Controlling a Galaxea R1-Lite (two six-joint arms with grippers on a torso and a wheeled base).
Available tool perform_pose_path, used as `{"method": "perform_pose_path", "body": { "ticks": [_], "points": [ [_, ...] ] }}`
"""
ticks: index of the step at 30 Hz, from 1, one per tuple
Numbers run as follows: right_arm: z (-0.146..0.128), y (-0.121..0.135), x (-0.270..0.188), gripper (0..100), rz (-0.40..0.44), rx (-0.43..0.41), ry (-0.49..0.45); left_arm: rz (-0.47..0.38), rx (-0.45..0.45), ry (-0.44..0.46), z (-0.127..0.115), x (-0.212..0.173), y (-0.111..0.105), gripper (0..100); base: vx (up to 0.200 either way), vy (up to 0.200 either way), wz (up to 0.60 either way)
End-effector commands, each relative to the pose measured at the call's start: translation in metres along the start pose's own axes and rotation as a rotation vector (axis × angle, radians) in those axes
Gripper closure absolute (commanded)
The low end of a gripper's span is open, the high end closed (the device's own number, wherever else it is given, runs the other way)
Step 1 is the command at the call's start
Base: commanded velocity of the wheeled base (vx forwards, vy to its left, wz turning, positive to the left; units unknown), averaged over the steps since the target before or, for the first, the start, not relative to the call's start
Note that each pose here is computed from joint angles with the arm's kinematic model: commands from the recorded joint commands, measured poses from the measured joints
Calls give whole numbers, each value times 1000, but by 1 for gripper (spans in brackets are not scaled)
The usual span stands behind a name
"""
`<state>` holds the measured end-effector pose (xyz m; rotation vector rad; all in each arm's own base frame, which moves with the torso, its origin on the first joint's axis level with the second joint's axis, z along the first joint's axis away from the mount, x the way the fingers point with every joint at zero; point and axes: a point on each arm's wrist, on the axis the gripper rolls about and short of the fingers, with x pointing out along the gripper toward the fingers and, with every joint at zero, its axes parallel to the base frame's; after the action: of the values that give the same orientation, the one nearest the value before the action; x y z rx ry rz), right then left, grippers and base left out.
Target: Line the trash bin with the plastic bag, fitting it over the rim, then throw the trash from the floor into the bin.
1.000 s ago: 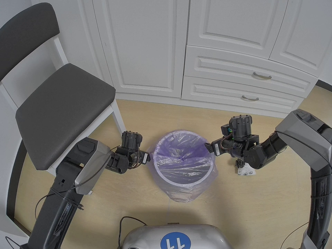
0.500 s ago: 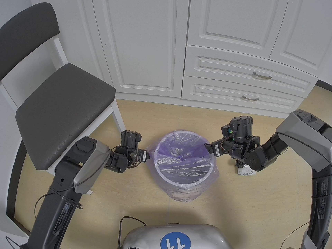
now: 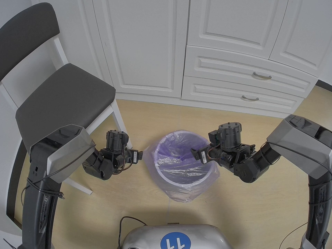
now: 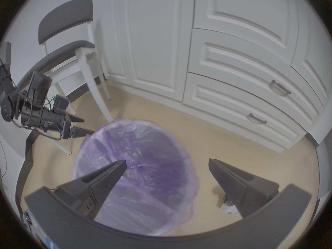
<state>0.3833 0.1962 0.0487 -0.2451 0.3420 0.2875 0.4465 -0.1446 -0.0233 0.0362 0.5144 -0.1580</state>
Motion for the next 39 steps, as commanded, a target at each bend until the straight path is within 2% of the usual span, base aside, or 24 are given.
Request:
{"method": "perform_pose_path", "body": {
  "ticks": [1, 6, 10, 11, 13, 17, 20, 22, 27, 33, 39],
  "points": [
    [34, 46, 3, 0, 70, -40, 116, -65, -29, -104, 17, -49, 11, 0, 0, 0, 0],
    [45, 73, 15, 0, -18, -109, 245, -150, -101, -219, 37, -74, 20, 0, 0, 0, 0],
    [44, 83, 29, 0, -61, -136, 279, -214, -138, -282, 54, -89, 30, 0, 0, 0, 0],
    [46, 89, 34, 0, -81, -152, 291, -231, -149, -323, 67, -99, 45, 0, 0, 0, 0],
    [46, 93, 36, 0, -90, -166, 310, -242, -160, -352, 78, -114, 60, 0, 0, 0, 0],
    [42, 97, 44, 0, -90, -188, 348, -297, -178, -368, 83, -131, 79, 0, 0, 0, 0],
    [32, 95, 55, 0, -129, -213, 386, -311, -183, -394, 84, -133, 88, 0, 0, 0, 0],
    [18, 95, 60, 0, -144, -238, 431, -311, -181, -406, 84, -132, 89, 0, 0, 0, 0],
    [13, 91, 62, 0, -151, -267, 458, -319, -179, -397, 78, -134, 85, 0, 0, 0, 0],
    [19, 87, 54, 0, -157, -285, 494, -326, -175, -413, 77, -134, 83, 0, 0, 0, 0],
    [32, 84, 37, 0, -150, -305, 539, -346, -173, -385, 69, -126, 74, 0, 0, 0, 0]
  ]
}}
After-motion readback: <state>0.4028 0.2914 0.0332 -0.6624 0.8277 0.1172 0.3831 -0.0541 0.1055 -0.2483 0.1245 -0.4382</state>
